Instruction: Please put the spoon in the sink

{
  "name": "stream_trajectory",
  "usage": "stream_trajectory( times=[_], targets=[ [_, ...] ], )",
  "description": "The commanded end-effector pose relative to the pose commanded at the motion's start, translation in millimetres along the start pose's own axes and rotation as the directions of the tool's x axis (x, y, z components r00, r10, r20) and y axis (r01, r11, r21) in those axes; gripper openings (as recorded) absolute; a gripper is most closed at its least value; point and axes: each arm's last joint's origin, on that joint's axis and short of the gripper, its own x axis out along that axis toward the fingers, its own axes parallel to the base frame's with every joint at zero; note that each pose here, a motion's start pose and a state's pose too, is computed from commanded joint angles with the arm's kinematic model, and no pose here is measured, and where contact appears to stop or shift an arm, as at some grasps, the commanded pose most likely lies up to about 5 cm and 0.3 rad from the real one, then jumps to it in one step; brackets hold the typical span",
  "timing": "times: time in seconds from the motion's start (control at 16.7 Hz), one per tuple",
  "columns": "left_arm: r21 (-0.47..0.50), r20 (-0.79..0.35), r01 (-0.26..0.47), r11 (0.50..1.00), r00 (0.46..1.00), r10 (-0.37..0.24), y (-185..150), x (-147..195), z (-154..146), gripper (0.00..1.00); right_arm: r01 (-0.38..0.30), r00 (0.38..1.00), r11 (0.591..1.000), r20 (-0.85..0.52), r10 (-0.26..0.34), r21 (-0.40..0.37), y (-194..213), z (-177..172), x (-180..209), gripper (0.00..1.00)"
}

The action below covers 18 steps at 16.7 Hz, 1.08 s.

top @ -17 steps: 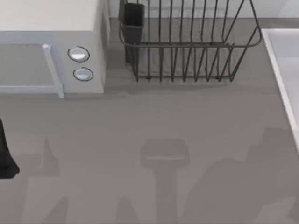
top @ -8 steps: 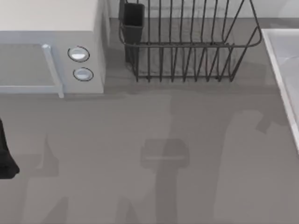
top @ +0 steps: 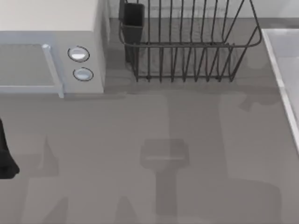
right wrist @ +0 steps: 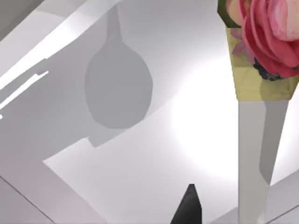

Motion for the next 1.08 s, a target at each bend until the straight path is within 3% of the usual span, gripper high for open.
stream_trajectory(
  times=[0.54,1.08],
  targets=[
    [0.000,0.000,0.000,1.000,1.000,0.000,0,0,0,1.00,0.007,1.000,1.000,0.005,-0.007,0.006,-2,2,4,0.00],
    [0.000,0.000,0.000,1.000,1.000,0.000,0,0,0,1.00,-0.003,1.000,1.000,-0.002,0.003,0.003,-2,3,44,0.00]
  ],
)
